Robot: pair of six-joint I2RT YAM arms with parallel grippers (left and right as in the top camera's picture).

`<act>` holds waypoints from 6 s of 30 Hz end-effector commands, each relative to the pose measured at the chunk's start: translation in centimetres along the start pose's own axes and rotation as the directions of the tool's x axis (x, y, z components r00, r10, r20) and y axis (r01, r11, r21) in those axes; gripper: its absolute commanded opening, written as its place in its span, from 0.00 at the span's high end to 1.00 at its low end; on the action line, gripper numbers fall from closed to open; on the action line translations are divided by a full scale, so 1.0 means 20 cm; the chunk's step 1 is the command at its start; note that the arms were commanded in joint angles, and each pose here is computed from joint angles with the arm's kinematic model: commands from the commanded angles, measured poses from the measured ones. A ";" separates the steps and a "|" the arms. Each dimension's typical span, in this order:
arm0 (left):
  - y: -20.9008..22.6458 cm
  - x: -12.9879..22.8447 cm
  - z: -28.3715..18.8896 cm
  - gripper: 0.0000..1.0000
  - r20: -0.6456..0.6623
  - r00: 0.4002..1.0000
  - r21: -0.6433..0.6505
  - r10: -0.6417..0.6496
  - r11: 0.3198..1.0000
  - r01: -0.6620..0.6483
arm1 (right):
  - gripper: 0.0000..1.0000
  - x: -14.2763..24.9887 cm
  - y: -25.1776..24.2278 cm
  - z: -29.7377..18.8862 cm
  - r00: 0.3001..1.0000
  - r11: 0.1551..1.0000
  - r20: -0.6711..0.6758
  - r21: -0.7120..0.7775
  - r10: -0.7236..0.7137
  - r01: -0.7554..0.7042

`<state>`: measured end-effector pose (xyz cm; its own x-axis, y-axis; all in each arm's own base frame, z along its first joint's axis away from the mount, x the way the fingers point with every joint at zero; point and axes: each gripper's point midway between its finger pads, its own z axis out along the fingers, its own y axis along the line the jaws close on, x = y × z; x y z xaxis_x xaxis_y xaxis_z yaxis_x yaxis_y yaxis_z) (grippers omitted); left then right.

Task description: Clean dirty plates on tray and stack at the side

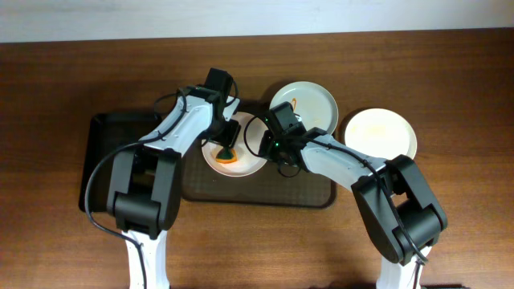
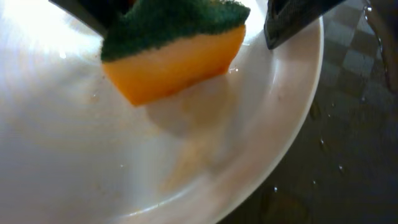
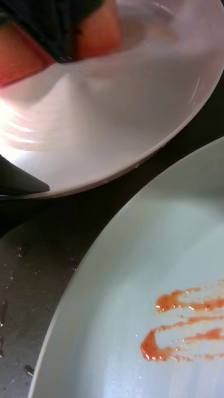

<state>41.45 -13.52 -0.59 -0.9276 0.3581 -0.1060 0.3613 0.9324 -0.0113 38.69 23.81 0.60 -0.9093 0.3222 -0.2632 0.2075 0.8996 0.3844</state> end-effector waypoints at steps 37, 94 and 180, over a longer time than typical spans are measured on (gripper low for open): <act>-0.04 0.42 0.29 1.00 -0.372 0.910 0.012 -0.181 0.980 0.199 | 0.96 0.04 -0.05 0.05 0.999 0.999 -0.017 0.022 -0.036 0.036; 0.48 -0.41 -0.94 1.00 0.236 0.936 0.119 -0.262 0.964 0.240 | 0.96 -0.09 0.33 -1.47 0.303 0.487 0.463 0.873 -0.833 0.004; -0.06 -0.39 -0.21 1.00 0.072 0.995 0.228 0.070 0.970 -0.085 | 0.96 0.10 -0.21 0.06 0.967 0.999 -0.253 0.040 -0.003 0.013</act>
<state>48.32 -15.38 5.84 -0.9281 0.3370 -0.1583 0.3647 0.9083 -0.2049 38.34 22.39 0.39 -0.9550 0.2828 -0.0895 0.2248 0.8868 0.4038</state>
